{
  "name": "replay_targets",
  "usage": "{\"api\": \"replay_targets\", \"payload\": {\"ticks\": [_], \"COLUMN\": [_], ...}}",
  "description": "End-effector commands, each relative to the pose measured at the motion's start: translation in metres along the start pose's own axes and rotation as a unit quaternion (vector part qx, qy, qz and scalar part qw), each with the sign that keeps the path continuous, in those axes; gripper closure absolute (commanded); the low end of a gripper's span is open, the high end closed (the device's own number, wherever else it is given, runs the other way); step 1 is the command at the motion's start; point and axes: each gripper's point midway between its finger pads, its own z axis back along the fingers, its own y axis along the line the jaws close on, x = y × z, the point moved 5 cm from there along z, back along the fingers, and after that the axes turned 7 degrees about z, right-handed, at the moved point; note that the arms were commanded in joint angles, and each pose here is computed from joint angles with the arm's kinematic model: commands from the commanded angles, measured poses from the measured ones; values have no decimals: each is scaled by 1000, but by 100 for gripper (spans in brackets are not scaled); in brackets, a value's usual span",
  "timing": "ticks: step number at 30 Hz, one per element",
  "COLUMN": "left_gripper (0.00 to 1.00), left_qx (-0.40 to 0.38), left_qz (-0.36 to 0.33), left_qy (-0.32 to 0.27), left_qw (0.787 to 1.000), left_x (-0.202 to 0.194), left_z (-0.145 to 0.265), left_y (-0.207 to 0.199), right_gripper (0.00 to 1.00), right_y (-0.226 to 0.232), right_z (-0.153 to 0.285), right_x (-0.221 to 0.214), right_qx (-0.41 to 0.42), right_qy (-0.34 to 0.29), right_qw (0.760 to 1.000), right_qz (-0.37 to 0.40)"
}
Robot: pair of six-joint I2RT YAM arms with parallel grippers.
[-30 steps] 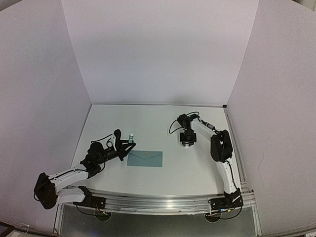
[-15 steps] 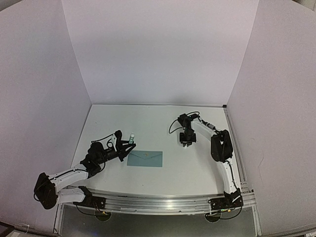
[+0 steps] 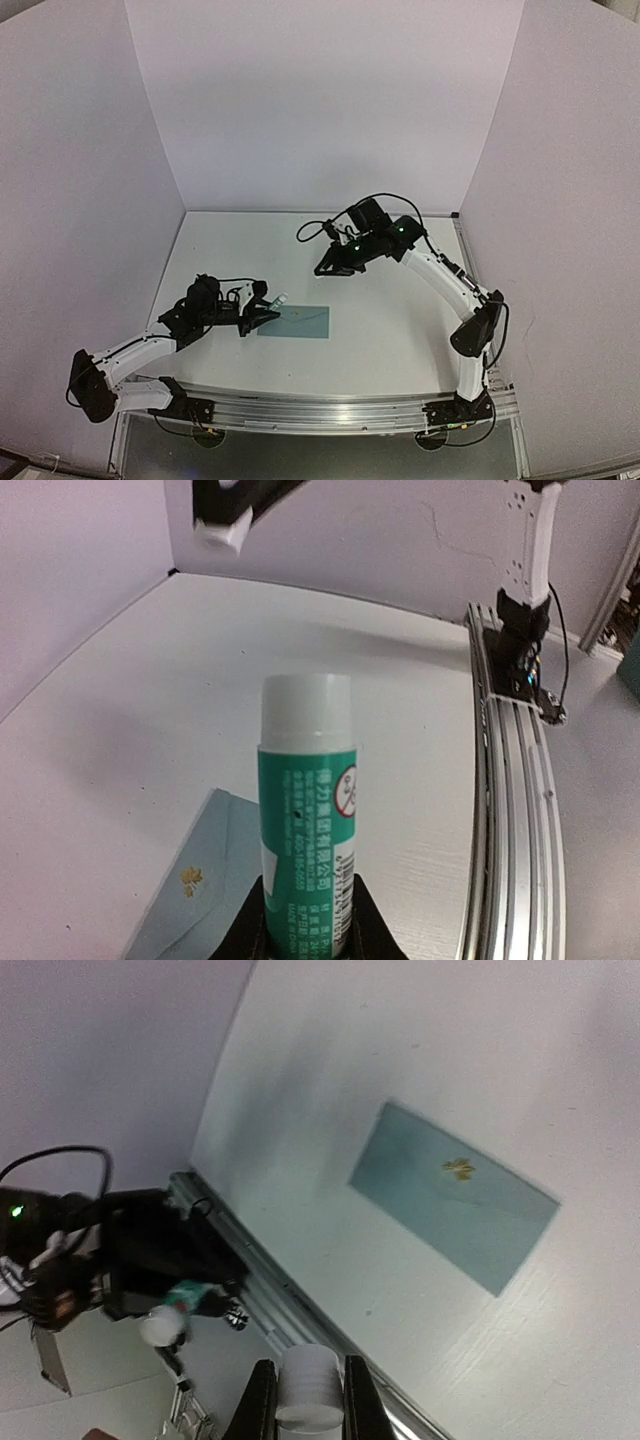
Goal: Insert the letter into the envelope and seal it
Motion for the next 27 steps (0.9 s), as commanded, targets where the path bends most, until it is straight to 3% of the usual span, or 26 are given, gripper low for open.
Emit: {"api": "replay_targets", "payload": {"ticks": [1, 5, 15, 27], "left_gripper": [100, 100, 100, 100], "left_qx": [-61, -64, -52, -49], "left_qz": [-51, -49, -46, -49], "left_qy": [64, 71, 63, 57], "left_qw": [995, 994, 996, 996], "left_x": [-7, -5, 2, 4], "left_z": [2, 1, -1, -2], "left_y": [-19, -22, -24, -22], "right_gripper": [100, 100, 100, 100], "right_y": [52, 70, 95, 79], "right_z": [-7, -6, -24, -37], "right_x": [-12, -13, -38, -58], "right_qx": [78, 92, 131, 114], "right_qy": [16, 6, 56, 89], "right_qw": [997, 996, 990, 989], "right_qz": [6, 0, 10, -7]}}
